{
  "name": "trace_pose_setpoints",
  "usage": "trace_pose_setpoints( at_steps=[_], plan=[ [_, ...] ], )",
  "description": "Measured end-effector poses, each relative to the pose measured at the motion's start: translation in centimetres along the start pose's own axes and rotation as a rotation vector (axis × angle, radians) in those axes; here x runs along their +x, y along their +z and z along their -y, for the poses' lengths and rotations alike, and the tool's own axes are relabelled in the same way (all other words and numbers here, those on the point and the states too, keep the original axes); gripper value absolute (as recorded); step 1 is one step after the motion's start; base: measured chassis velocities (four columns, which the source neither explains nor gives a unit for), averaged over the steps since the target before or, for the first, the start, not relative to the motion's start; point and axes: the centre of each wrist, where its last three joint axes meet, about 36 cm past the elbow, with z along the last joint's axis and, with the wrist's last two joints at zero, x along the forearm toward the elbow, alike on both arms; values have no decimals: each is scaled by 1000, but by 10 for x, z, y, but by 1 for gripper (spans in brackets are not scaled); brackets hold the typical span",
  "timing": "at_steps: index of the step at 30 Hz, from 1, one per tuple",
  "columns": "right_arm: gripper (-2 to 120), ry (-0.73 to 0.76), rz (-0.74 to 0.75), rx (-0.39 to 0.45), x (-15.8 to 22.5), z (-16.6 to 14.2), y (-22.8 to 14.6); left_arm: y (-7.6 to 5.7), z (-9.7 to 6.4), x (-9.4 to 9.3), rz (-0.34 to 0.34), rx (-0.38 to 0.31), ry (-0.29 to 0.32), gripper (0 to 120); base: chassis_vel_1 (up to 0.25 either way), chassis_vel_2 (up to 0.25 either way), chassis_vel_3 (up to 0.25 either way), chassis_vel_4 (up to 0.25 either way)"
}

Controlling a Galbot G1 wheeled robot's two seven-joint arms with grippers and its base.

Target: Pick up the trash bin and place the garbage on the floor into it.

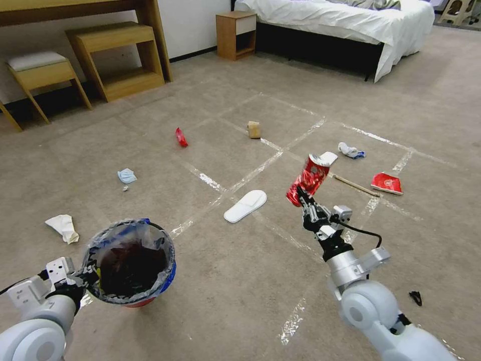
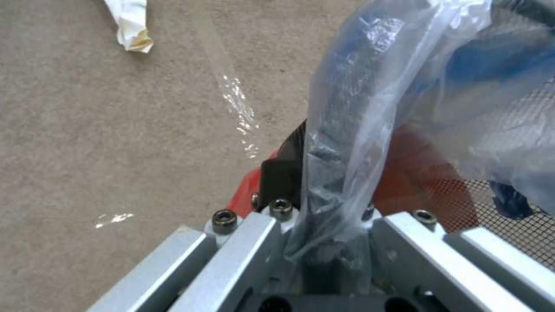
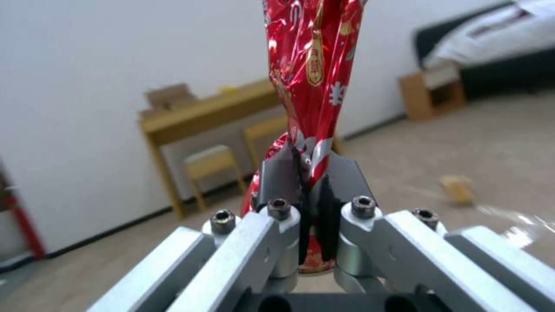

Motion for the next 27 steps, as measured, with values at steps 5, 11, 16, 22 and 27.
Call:
trace_pose_setpoints(
  at_steps=[5, 11, 16, 22, 27],
  plan=[
    [3, -93, 5, 13, 0, -8, -4, 1, 2, 0, -8, -3, 9, 1, 0, 0, 0, 0],
    [3, -196, -19, 15, 0, -15, 3, -2, 5, -5, -26, -25, 34, 1, 0, 0, 0, 0],
    [3, -236, -34, 9, 2, -19, 5, -7, 5, -13, -33, -33, 47, 1, 0, 0, 0, 0],
    [3, -318, -92, 15, 5, -18, 2, -22, 12, -31, -36, -42, 118, 1, 0, 0, 0, 0],
    [3, -356, -131, -13, -8, -21, 4, -29, 14, -38, -42, -51, 136, 1, 0, 0, 0, 0]
  ],
)
